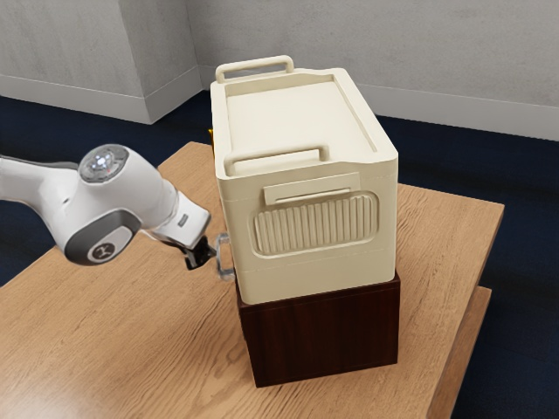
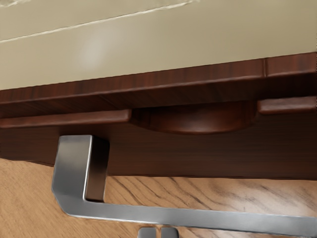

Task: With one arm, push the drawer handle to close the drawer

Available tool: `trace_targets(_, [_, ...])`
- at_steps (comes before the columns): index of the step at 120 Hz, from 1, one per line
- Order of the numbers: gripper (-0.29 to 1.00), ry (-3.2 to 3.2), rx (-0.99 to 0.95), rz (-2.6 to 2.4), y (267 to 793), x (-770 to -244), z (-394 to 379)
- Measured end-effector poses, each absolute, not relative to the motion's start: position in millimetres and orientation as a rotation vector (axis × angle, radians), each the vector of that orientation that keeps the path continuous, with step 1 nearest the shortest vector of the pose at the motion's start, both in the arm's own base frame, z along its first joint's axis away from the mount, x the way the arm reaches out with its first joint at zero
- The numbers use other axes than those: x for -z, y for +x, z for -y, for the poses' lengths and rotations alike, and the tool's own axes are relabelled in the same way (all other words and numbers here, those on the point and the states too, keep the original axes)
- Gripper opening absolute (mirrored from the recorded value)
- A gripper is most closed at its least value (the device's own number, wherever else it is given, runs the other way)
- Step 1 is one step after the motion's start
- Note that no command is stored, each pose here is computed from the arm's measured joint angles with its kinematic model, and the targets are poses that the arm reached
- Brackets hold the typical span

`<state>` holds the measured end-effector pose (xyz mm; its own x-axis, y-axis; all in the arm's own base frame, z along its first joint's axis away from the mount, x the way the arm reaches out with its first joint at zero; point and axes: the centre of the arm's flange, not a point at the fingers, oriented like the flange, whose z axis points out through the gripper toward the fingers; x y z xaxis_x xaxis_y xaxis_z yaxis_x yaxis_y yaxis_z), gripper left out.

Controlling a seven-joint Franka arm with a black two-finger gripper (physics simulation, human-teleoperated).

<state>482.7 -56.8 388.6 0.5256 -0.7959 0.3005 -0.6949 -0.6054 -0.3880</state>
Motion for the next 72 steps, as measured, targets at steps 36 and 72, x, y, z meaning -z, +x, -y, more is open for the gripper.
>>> trace_targets(36, [-0.08,-2.605,0.585,-1.219,474.2,-382.6,44.5])
trace_targets(72, [-0.08,-2.747,0.436,-0.939,494.3,-430.0,-16.4])
